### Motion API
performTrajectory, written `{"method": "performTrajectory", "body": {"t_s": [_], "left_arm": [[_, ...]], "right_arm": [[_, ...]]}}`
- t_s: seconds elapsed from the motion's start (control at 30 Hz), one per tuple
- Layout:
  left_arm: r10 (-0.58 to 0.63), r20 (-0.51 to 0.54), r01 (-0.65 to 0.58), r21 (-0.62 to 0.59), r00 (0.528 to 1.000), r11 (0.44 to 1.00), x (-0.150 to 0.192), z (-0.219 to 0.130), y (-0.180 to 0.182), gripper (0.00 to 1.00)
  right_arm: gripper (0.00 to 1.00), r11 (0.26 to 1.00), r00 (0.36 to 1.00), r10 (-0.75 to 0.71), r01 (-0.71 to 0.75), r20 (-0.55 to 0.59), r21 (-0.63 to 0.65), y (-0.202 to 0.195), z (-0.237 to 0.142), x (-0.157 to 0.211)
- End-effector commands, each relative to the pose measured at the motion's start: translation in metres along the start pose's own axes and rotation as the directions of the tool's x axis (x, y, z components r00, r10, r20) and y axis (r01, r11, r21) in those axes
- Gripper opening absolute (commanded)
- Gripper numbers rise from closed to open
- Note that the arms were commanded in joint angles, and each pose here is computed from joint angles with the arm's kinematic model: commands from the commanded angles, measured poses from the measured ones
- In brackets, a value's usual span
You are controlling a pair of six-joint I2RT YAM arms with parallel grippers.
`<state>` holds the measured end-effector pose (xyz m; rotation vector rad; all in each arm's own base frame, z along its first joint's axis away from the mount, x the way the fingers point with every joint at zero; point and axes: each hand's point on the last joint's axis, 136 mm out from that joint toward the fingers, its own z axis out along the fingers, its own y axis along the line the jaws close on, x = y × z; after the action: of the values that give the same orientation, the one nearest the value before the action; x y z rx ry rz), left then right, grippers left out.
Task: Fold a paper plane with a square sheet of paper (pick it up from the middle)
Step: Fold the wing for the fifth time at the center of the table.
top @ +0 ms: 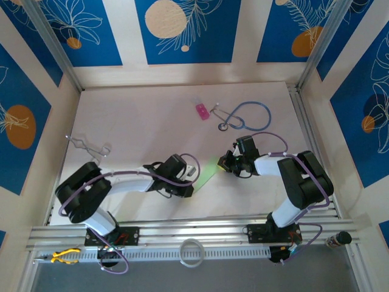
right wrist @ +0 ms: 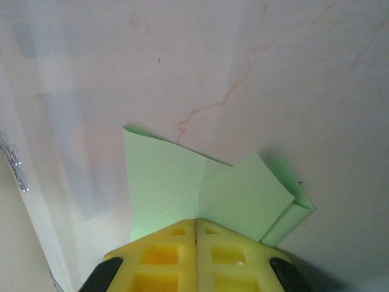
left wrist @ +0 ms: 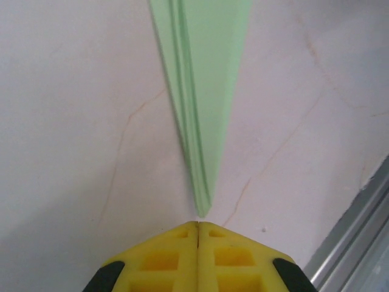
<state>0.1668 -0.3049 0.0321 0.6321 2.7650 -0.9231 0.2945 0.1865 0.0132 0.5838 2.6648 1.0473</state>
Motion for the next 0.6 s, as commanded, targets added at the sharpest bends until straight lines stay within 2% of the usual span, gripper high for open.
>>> {"method": "performTrajectory", "body": {"t_s": [0.0,0.17,0.27,0.37,0.57], "left_arm": [[0.043,0.094,-0.046,0.027,0.995,0.999,-0.028,-0.013,-0.018,0.03],[0.042,0.112,-0.05,0.069,0.993,0.996,-0.062,-0.002,-0.031,0.06],[0.037,0.1,-0.041,0.041,0.994,0.998,-0.073,0.013,-0.026,0.07],[0.024,0.073,-0.023,-0.013,0.997,1.0,-0.071,0.027,-0.011,0.05],[-0.019,0.015,0.02,-0.033,1.0,0.999,-0.046,0.043,0.01,0.0]], "right_arm": [[0.0,0.987,0.998,0.061,-0.056,-0.03,0.151,-0.044,0.0,0.015],[0.0,0.992,0.998,0.043,-0.039,-0.034,0.122,-0.036,-0.002,0.015],[0.0,0.995,0.999,0.03,-0.026,-0.036,0.097,-0.03,-0.002,0.014],[0.0,0.997,0.999,0.007,-0.004,-0.036,0.079,-0.024,-0.004,0.013],[0.02,0.996,0.996,-0.085,0.085,-0.032,0.007,0.003,-0.015,0.008]]}}
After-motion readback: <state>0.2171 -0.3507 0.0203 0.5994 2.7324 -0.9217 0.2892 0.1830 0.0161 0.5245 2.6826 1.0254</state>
